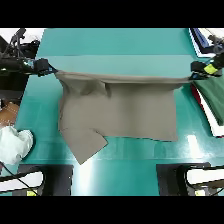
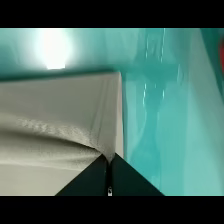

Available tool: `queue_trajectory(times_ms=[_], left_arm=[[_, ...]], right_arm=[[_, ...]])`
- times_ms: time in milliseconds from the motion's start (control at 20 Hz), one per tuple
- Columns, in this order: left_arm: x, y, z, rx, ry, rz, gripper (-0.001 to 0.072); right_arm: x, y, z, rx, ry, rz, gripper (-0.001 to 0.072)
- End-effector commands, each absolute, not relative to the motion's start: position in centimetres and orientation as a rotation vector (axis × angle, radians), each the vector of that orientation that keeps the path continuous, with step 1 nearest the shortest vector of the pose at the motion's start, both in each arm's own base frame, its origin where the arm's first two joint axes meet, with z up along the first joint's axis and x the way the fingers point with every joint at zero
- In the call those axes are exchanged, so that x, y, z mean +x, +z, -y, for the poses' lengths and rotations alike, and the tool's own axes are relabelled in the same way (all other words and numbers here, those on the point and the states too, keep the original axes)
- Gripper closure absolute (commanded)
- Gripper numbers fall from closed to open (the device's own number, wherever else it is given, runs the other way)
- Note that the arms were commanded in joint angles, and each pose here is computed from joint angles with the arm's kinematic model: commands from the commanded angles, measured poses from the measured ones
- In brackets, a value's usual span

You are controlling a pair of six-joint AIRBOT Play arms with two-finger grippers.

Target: Fold the shirts.

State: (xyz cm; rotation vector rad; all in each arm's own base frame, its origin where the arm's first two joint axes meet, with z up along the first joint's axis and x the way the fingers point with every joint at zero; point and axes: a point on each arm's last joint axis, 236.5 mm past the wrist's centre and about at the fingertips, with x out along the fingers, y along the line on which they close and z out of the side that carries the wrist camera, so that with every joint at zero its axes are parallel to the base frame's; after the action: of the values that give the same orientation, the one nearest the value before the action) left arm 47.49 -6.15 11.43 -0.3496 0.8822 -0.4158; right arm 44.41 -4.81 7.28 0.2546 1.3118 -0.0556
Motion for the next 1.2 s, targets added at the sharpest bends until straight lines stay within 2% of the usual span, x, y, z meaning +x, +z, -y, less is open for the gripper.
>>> queue_trajectory(times_ms=[0, 150, 300, 450, 700, 800, 1100, 1150], left_arm=[[52.3, 11.9, 4.0, -0.349, -0.304, -0.709, 0.0676], [53.9, 13.2, 2.6, -0.344, -0.246, -0.618, 0.0676], [53.4, 11.6, 3.1, -0.291, -0.284, -0.670, 0.0676], [50.2, 7.3, 3.4, -0.191, -0.335, -0.872, 0.0676], [41.8, 2.0, 1.4, -0.007, -0.376, -1.277, 0.0676], [40.4, 1.7, 1.3, 0.002, -0.389, -1.337, 0.0676], [40.3, 0.7, 0.8, -0.074, -0.310, -1.382, 0.0668], [40.3, 0.4, 0.4, -0.085, -0.275, -1.397, 0.0454]], right_arm=[[49.6, 7.2, 3.6, 0.228, -0.034, -1.137, 0.0702], [52.2, 8.5, 2.4, 0.208, -0.015, -1.017, 0.0702], [52.2, 8.0, 1.6, 0.200, -0.003, -1.033, 0.0702], [49.3, 5.0, 1.2, 0.203, 0.007, -1.210, 0.0702], [44.7, 2.4, 0.4, 0.206, 0.023, -1.410, 0.0702], [43.0, 0.9, -0.2, 0.204, 0.029, -1.458, 0.0702], [40.1, -3.2, -2.5, 0.193, 0.060, -1.542, 0.0696], [39.6, -3.7, -2.7, 0.191, 0.063, -1.557, 0.0690]])
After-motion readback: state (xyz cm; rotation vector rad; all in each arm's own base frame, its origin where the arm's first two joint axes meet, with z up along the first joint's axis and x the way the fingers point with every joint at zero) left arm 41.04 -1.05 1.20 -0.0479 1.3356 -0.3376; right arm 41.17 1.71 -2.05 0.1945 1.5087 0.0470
